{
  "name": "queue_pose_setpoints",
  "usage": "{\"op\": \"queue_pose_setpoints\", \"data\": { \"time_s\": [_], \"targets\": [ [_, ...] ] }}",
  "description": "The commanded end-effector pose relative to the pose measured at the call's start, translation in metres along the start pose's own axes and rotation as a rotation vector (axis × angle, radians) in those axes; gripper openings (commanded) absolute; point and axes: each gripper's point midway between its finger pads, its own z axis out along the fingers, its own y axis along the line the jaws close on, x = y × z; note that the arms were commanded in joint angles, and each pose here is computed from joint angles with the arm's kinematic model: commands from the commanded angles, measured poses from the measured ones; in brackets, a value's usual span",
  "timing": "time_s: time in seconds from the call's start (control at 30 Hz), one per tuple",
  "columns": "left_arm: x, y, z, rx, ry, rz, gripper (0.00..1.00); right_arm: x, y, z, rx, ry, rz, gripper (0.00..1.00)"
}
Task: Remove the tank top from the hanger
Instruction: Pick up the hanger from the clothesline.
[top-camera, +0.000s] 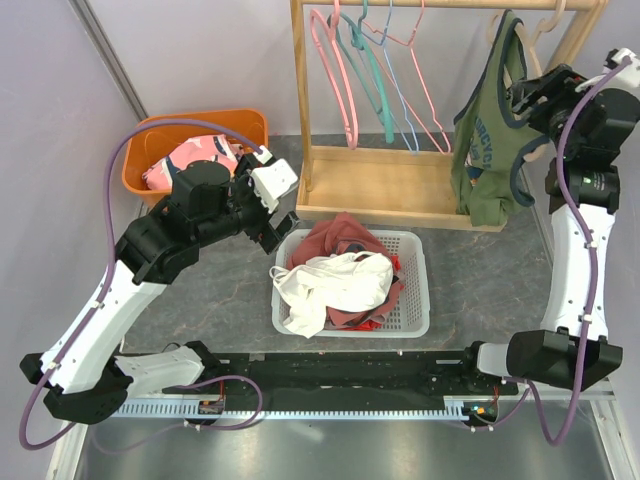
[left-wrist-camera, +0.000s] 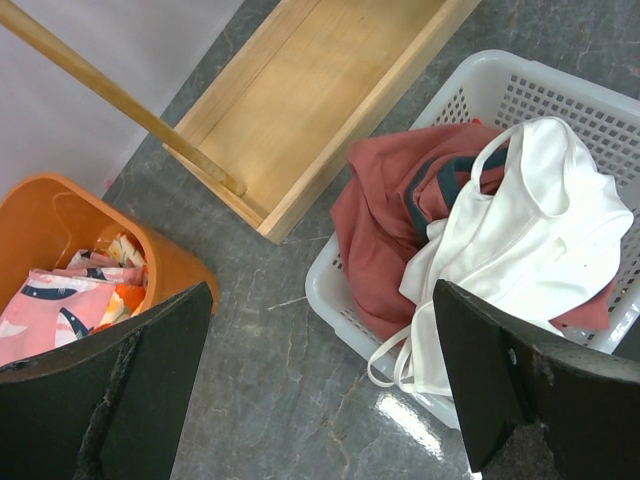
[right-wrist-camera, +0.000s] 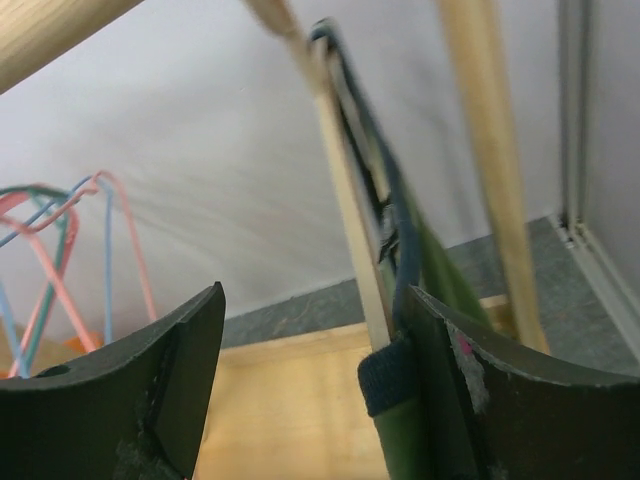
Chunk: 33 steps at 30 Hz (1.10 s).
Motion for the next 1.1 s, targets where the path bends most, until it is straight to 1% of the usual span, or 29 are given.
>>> {"op": "queue_pose_setpoints", "data": {
  "time_s": [0.0, 0.2, 0.33, 0.47, 0.5, 0.53, 0.6, 0.63, 0.67, 0.7, 0.87, 1.0, 1.07],
  "targets": [
    [-0.014, 0.002, -0.008, -0.005, -0.057, -0.035, 0.99, -0.017, 0.064, -0.012, -0.206, -0.013, -0.015, 0.78],
    [-0.014, 0.003, -0.010, -0.012, -0.059, -0.037, 0.99, -0.030, 0.063, -0.008, -0.158, -0.026, -0.049, 0.77],
    [-0.013, 0.003, -0.010, -0.011, -0.060, -0.045, 0.99, -0.020, 0.045, 0.005, -0.051, 0.023, -0.093, 0.77],
    [-0.014, 0.005, -0.010, -0.015, -0.060, -0.049, 0.99, -0.014, 0.046, 0.017, -0.009, 0.048, -0.130, 0.78],
    [-0.014, 0.004, -0.010, -0.012, -0.061, -0.050, 0.99, -0.019, 0.049, 0.023, -0.005, 0.042, -0.140, 0.78],
    [-0.014, 0.005, -0.010, -0.012, -0.062, -0.051, 0.99, -0.011, 0.051, 0.024, 0.007, 0.078, -0.165, 0.78],
    [-0.013, 0.005, -0.010, -0.013, -0.061, -0.056, 0.99, -0.019, 0.051, 0.031, 0.069, 0.063, -0.198, 0.77],
    [-0.014, 0.006, -0.011, -0.013, -0.063, -0.061, 0.99, -0.013, 0.049, 0.030, 0.088, 0.088, -0.222, 0.77],
    [-0.013, 0.006, -0.011, -0.013, -0.060, -0.063, 0.99, -0.012, 0.054, 0.030, 0.091, 0.088, -0.230, 0.77],
    [-0.013, 0.006, -0.011, -0.014, -0.061, -0.062, 0.99, -0.015, 0.050, 0.027, 0.125, 0.075, -0.237, 0.76],
    [-0.010, 0.007, -0.010, -0.016, -0.054, -0.064, 0.99, -0.009, 0.041, 0.023, 0.181, 0.083, -0.271, 0.72],
    [-0.010, 0.006, -0.009, -0.015, -0.055, -0.066, 0.99, 0.002, 0.043, 0.017, 0.192, 0.115, -0.296, 0.71],
    [-0.010, 0.006, -0.009, -0.012, -0.056, -0.067, 0.99, -0.001, 0.041, 0.014, 0.203, 0.101, -0.300, 0.69]
  ]
}}
